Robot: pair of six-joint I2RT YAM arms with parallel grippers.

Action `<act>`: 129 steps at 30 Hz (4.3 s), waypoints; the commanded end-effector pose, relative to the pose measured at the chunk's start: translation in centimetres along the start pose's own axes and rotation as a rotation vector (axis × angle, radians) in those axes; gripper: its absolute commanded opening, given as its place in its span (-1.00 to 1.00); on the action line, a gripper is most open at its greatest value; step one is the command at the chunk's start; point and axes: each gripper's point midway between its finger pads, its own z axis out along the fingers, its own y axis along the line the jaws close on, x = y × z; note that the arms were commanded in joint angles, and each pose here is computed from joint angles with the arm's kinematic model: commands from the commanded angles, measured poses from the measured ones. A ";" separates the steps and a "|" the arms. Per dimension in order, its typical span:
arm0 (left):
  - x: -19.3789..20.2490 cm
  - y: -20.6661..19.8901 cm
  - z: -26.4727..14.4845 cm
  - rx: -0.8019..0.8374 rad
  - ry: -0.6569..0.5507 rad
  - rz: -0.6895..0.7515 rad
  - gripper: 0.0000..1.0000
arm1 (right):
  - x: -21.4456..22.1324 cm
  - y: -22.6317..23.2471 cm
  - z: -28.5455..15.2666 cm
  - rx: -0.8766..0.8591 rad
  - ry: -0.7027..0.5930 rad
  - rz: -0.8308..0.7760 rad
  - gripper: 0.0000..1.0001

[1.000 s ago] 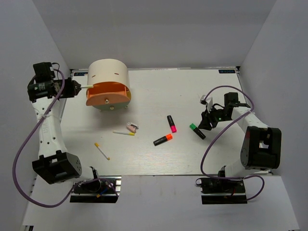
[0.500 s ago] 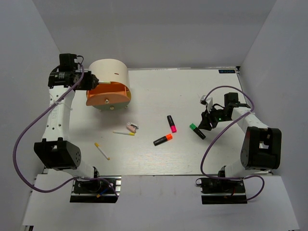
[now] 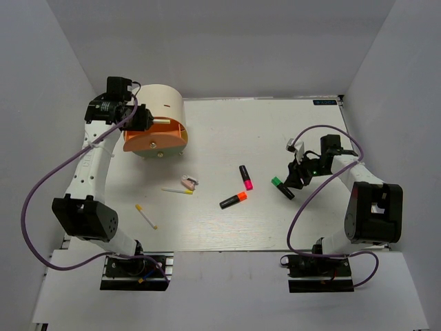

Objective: Sort the stationery into containers
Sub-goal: Place the pen in the drawer, then pick up the pen from the center of the board.

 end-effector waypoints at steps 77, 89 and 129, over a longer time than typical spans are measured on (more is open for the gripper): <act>-3.0 21.5 -12.8 0.205 -0.131 0.967 0.73 | -19.7 22.3 29.8 -0.334 -0.019 -0.733 -0.19; -3.1 23.2 -12.2 0.167 -0.119 0.953 0.73 | -18.3 20.3 32.3 -0.228 0.035 -0.711 -0.16; -0.1 28.6 0.7 -0.097 0.020 0.474 0.76 | -21.3 23.1 11.3 -0.379 -0.048 -0.624 -1.00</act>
